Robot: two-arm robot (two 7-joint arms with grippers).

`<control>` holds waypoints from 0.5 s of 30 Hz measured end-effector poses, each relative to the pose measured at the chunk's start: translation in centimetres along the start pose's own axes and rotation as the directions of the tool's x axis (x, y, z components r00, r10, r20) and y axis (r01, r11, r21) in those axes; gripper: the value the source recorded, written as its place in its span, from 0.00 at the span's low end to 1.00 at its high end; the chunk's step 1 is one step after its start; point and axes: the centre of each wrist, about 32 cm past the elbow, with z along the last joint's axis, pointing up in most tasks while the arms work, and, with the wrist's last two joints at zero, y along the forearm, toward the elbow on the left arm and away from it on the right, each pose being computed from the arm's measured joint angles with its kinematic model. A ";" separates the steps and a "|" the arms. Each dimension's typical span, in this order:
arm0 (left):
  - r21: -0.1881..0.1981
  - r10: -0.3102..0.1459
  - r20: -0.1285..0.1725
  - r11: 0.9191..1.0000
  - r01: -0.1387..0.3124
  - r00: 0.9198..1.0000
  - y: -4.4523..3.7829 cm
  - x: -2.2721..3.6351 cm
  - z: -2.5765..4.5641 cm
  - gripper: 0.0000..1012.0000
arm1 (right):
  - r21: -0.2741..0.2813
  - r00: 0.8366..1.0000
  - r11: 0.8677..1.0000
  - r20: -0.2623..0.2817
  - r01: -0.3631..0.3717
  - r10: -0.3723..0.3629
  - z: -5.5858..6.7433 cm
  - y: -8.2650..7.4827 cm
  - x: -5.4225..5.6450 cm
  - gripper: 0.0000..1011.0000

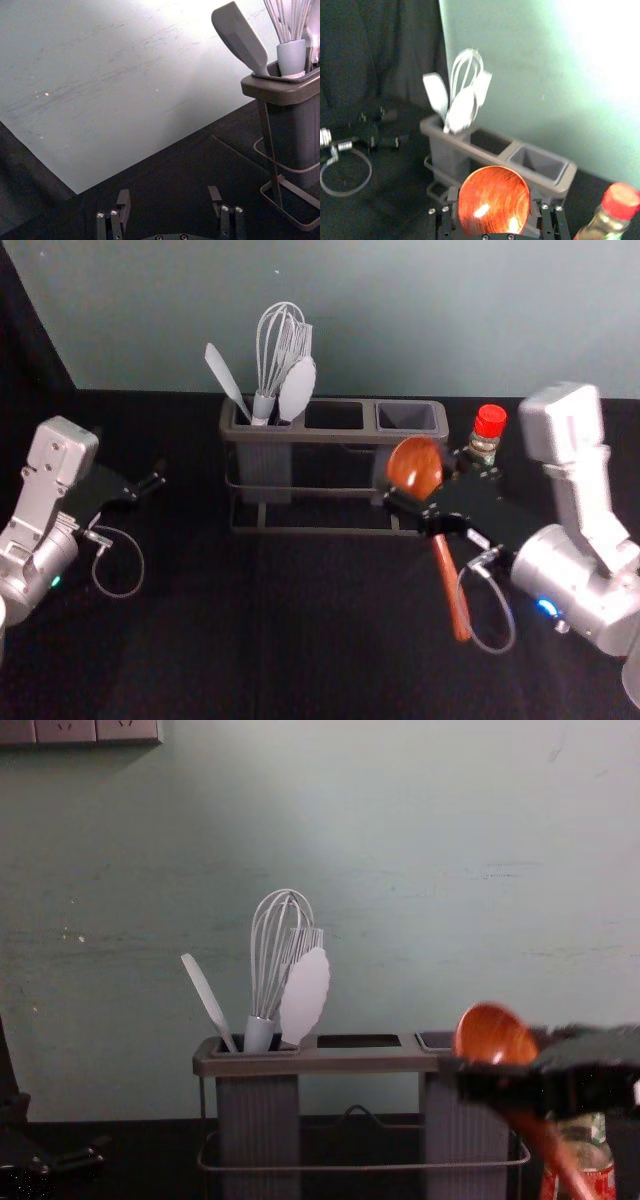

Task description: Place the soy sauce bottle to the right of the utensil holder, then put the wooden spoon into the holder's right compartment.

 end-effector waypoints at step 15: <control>0.000 0.000 0.000 1.000 0.000 1.000 0.00 0.00 0.00 1.00 | 0.304 0.999 0.952 0.030 0.019 -0.029 -2.7 -2.0 1.3 0.83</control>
